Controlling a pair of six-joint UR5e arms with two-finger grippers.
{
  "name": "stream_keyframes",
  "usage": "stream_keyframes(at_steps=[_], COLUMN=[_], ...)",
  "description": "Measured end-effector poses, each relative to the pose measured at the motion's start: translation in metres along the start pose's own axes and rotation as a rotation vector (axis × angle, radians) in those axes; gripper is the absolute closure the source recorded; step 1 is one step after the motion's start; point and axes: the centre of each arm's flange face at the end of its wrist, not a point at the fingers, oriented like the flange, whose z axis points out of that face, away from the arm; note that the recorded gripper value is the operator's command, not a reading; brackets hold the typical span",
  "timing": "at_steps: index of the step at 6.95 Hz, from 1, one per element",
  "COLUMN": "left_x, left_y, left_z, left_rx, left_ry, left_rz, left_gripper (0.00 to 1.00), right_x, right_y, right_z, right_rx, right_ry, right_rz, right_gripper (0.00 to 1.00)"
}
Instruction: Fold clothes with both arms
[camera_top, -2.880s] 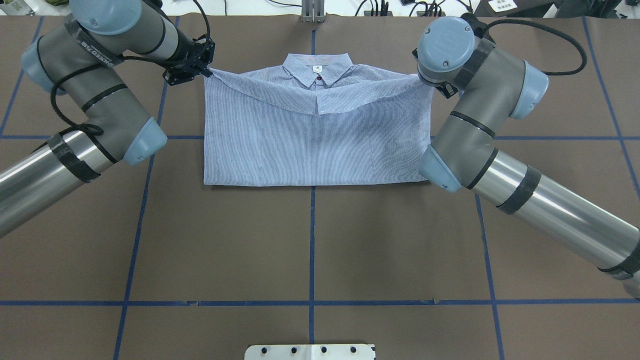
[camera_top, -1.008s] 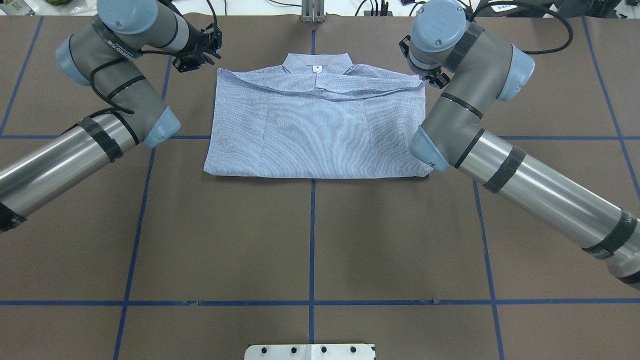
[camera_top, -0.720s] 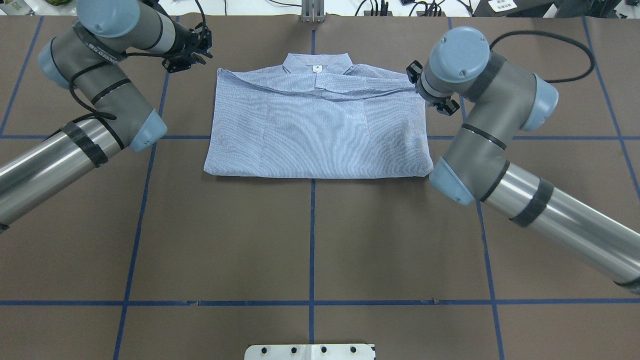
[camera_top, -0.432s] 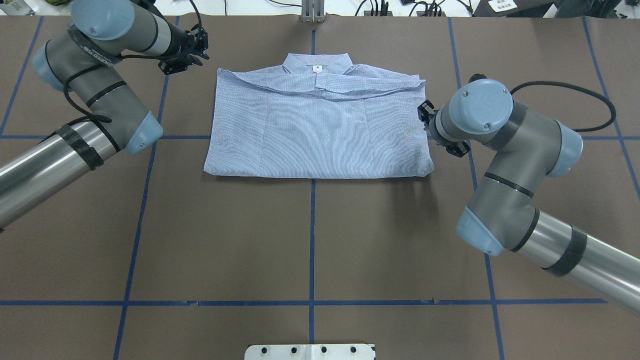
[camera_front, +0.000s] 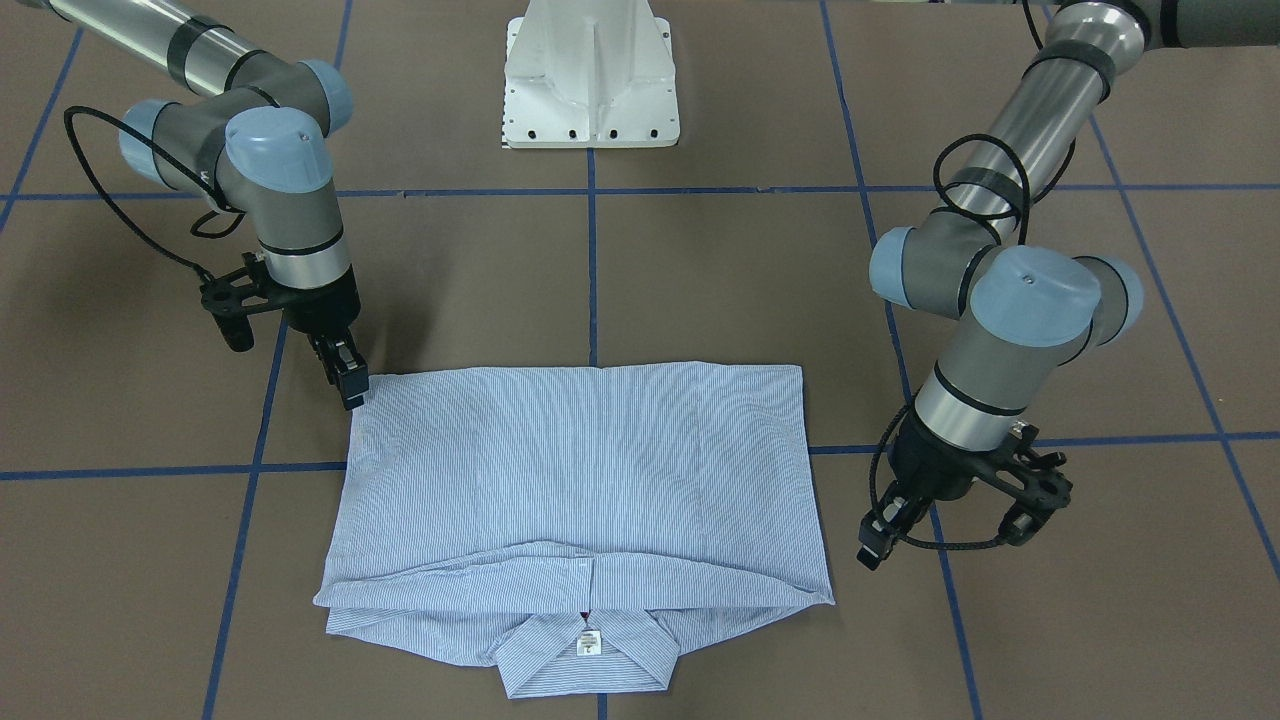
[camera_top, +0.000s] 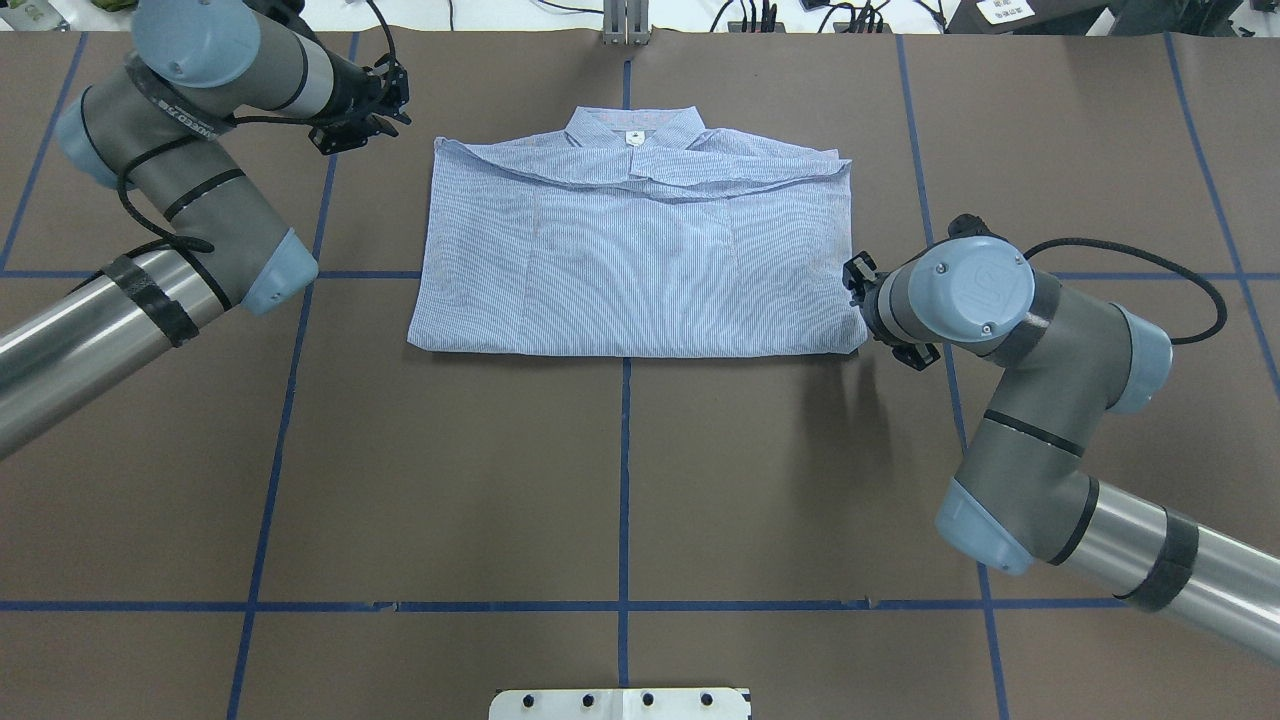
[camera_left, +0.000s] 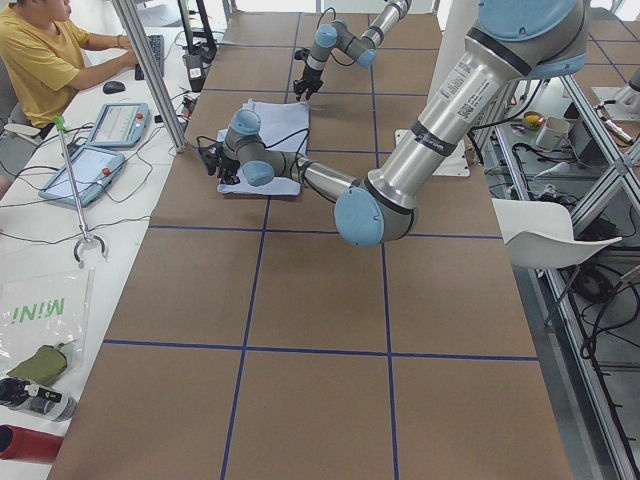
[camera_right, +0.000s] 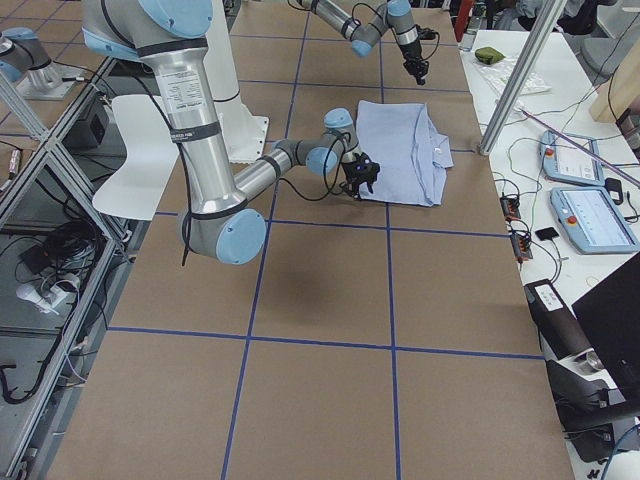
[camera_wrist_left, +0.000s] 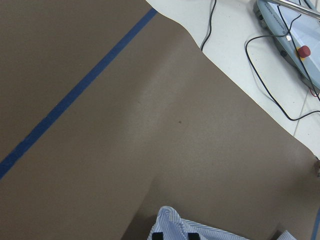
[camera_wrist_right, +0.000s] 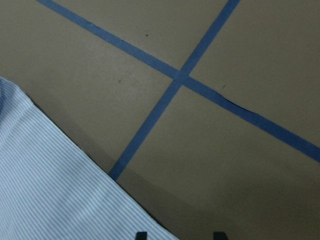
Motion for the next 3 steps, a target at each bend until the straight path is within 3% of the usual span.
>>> stream_keyframes(at_steps=[3], left_x=[-0.0023], left_y=[-0.0009], left_z=[0.0], left_rx=[0.01], left_ry=[-0.001], left_rz=[0.0], left_gripper=[0.72], right_x=[0.0117], right_y=[0.0115], right_z=[0.0056], right_rx=[-0.022], right_ry=[-0.019], right_rz=[-0.005], right_gripper=[0.32])
